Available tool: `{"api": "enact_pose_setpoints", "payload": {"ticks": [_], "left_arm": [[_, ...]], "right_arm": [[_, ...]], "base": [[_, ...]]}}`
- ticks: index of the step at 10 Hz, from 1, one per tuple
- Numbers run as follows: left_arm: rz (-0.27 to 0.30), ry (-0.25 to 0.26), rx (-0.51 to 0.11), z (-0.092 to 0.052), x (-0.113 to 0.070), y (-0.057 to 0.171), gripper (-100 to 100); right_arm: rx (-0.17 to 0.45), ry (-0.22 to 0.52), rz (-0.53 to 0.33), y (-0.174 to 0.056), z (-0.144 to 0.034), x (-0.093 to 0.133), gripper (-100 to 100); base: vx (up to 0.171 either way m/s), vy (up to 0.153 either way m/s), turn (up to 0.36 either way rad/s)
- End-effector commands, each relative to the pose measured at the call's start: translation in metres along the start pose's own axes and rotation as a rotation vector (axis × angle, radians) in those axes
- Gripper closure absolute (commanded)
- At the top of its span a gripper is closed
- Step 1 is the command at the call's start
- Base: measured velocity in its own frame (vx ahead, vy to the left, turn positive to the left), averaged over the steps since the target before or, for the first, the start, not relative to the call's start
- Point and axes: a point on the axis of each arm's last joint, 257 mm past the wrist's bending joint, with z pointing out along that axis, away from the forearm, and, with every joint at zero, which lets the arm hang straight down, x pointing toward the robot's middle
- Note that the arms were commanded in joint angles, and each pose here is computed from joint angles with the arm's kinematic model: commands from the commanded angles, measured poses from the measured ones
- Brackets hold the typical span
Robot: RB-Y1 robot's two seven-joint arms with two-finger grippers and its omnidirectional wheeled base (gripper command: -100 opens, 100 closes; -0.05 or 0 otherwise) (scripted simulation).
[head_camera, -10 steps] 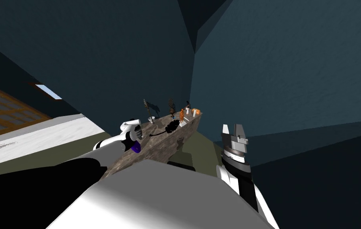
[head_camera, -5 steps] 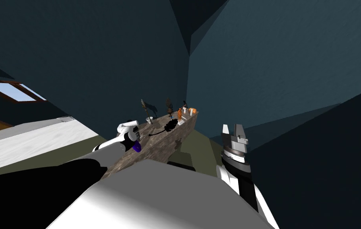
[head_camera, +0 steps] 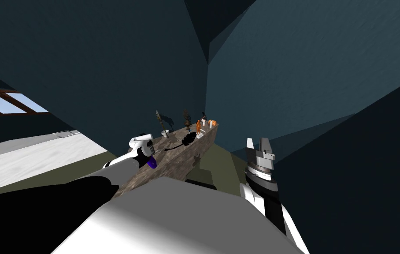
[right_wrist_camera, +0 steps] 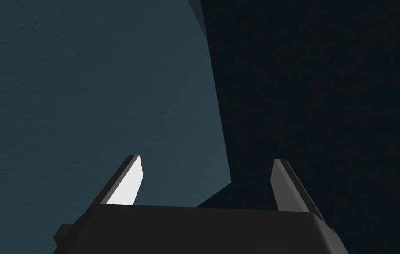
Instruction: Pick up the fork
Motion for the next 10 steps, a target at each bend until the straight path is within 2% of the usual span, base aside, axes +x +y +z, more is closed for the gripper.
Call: {"api": "enact_pose_setpoints", "payload": {"ticks": [1, 2, 3, 4, 5, 7, 8, 9, 10], "left_arm": [[0.0, 0.0, 0.0, 0.0, 0.0, 0.0, 100], [0.0, 0.0, 0.0, 0.0, 0.0, 0.0, 100], [0.0, 0.0, 0.0, 0.0, 0.0, 0.0, 0], [0.042, 0.016, 0.005, -0.002, 0.013, -0.002, 100], [0.071, 0.034, 0.009, -0.005, 0.023, -0.005, 100], [0.096, 0.028, 0.013, -0.006, 0.027, -0.005, 100], [0.131, 0.048, 0.016, -0.01, 0.038, -0.006, 100], [0.147, 0.038, 0.019, -0.01, 0.04, -0.006, 100], [0.176, 0.058, 0.02, -0.013, 0.049, -0.008, 100]], "right_arm": [[0.0, 0.0, 0.0, 0.0, 0.0, 0.0, 0], [0.0, 0.0, 0.0, 0.0, 0.0, 0.0, 0], [0.0, 0.0, 0.0, 0.0, 0.0, 0.0, 0], [0.0, 0.0, 0.0, 0.0, 0.0, 0.0, 0], [0.0, 0.0, 0.0, 0.0, 0.0, 0.0, 0], [0.0, 0.0, 0.0, 0.0, 0.0, 0.0, 0], [0.0, 0.0, 0.0, 0.0, 0.0, 0.0, 0], [0.0, 0.0, 0.0, 0.0, 0.0, 0.0, 0], [0.0, 0.0, 0.0, 0.0, 0.0, 0.0, 0]], "base": [[0.0, 0.0, 0.0], [0.0, 0.0, 0.0], [0.0, 0.0, 0.0], [0.075, -0.018, 0.358], [0.158, -0.089, 0.43], [0.113, -0.054, 0.104], [0.091, -0.024, 0.257], [0.086, -0.033, 0.182], [0.107, -0.047, 0.318]]}}
